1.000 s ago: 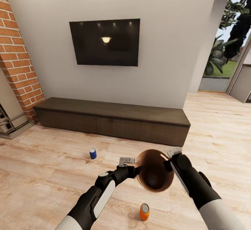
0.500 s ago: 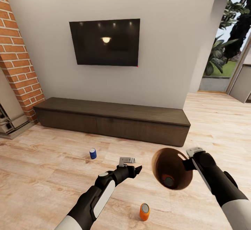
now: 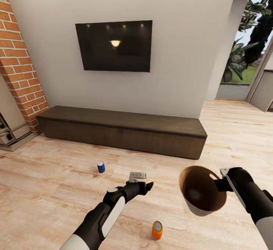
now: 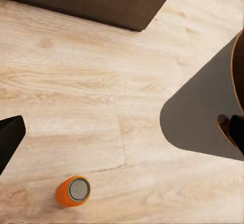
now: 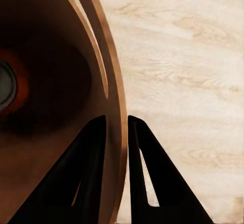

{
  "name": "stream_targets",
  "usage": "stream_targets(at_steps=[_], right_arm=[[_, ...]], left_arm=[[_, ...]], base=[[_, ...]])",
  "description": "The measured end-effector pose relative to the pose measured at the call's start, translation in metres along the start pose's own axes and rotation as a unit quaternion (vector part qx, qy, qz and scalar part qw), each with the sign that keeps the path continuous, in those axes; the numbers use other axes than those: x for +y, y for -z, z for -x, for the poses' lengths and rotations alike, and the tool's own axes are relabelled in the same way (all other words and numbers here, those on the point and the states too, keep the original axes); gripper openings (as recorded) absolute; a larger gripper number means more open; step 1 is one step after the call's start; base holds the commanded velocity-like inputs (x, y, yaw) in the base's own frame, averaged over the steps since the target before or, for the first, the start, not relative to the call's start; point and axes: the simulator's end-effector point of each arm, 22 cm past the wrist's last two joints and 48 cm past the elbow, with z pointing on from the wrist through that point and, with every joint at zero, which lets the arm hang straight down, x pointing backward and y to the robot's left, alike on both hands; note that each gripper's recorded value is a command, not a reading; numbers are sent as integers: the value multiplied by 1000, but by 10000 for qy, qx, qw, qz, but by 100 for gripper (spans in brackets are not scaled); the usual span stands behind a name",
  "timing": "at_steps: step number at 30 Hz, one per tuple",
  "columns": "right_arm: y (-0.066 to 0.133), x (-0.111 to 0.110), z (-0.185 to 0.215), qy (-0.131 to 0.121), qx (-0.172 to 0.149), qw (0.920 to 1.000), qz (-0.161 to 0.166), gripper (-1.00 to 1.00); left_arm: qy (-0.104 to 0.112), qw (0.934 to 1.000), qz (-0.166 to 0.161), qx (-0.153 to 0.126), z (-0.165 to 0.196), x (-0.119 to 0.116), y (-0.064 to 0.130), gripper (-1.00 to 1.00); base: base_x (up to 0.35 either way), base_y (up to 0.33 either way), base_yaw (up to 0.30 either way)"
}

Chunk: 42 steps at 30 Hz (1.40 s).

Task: Put the three can of soda from the living room inside the tash can in the kitchen.

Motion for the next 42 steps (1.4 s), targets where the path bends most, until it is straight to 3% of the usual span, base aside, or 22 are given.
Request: stream_targets(at_steps=[6, 8, 14, 19, 23, 34, 42], right_arm=[[-12, -9, -16, -29, 285, 9995, -105, -100], [-14, -5, -18, -148, 324, 9994, -2, -100], [-15, -6, -20, -153, 348, 9993, -41, -100], [-17, -4, -21, -180, 350, 9992, 12, -100], [-22, -5, -30, -158, 463, 9988, -27, -100], [-36, -4, -37, -181, 382, 9991, 32, -100], [-38, 0, -37, -176, 353, 9992, 103, -100]], left_arm=[[32, 9981, 484, 380, -23, 34, -9, 100], [46, 9947, 760, 696, -39, 60, -14, 100], [97, 9855, 1205, 1193, -62, 103, -16, 100], [115, 9799, 1433, 1382, -75, 121, -12, 100], [135, 9718, 1745, 1580, -92, 141, -5, 100], [208, 9565, 2084, 2032, -135, 168, 12, 100], [217, 9546, 2116, 2087, -140, 171, 15, 100]], base=[[0, 0, 0], [0, 0, 0], [0, 0, 0], [0, 0, 0], [0, 0, 0], [0, 0, 0], [0, 0, 0]])
